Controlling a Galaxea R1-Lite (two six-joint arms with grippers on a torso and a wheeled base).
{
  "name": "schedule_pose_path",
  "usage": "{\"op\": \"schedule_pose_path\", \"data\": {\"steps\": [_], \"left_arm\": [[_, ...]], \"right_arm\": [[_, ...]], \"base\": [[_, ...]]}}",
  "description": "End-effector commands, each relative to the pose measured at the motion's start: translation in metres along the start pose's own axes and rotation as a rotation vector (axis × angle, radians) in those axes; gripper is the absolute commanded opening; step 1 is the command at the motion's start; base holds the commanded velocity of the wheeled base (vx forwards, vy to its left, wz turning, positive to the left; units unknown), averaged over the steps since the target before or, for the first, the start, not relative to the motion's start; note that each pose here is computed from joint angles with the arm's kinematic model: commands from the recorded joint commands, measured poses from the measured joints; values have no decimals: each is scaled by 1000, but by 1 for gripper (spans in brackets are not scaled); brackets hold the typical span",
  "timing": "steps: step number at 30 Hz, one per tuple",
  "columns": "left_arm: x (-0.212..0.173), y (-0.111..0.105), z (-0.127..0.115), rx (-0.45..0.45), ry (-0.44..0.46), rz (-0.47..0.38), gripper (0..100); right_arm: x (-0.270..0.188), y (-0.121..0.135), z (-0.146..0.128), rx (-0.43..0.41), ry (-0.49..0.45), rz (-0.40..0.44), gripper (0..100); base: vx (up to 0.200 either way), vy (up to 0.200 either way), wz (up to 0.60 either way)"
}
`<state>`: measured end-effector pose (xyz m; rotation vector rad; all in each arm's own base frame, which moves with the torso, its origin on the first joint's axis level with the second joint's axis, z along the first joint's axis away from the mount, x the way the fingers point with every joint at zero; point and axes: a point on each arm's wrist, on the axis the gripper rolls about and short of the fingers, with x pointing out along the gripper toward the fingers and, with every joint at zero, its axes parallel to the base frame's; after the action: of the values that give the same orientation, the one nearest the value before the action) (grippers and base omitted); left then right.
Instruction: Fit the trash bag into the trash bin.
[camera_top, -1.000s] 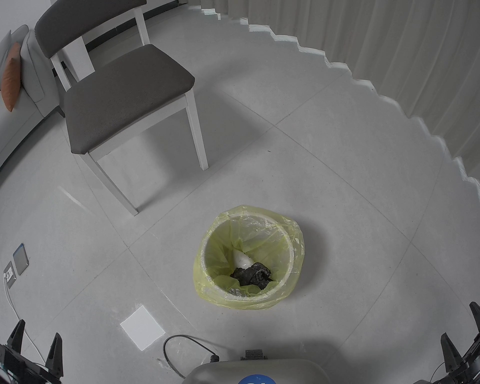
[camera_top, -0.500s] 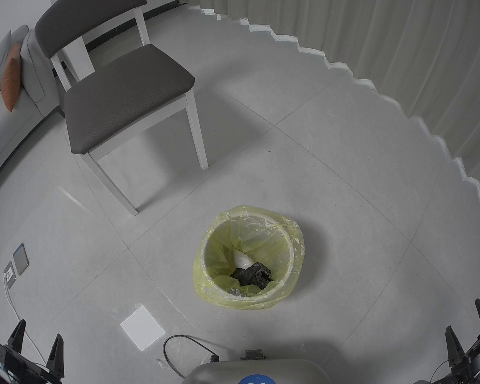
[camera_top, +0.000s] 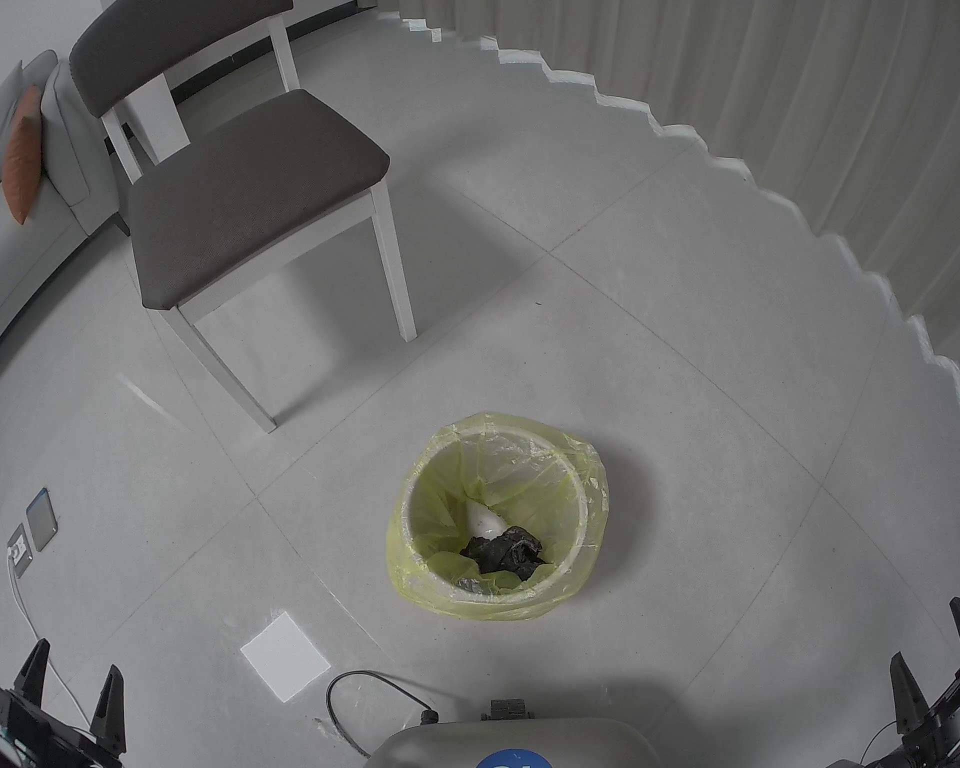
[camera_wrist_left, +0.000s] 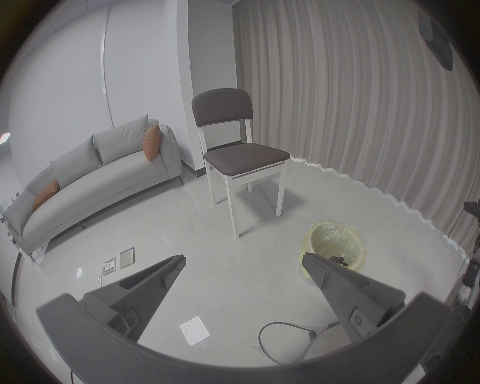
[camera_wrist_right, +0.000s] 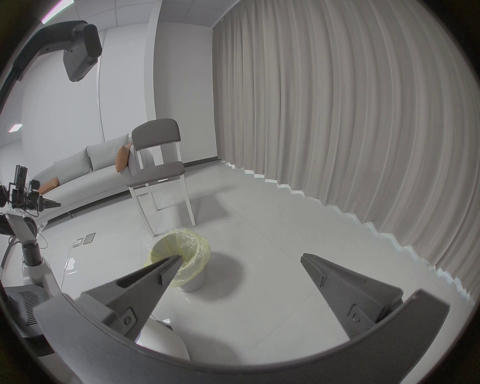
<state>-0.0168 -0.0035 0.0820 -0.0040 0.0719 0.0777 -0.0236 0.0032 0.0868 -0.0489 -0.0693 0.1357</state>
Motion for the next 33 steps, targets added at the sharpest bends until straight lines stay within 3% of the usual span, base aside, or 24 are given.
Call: {"op": "schedule_pose_path", "data": {"steps": [1,5,33], "left_arm": [[2,0,-5,-5,21,2,100],[2,0,-5,-9,24,2,100],[2,0,-5,-12,24,3,100]], "right_arm": [[0,0,-4,-1,2,1,100],[0,0,-4,-6,0,1,100],[0,0,-4,-66,-2,7,100]], "base": [[200,0,0],[200,0,0],[0,0,0]]}}
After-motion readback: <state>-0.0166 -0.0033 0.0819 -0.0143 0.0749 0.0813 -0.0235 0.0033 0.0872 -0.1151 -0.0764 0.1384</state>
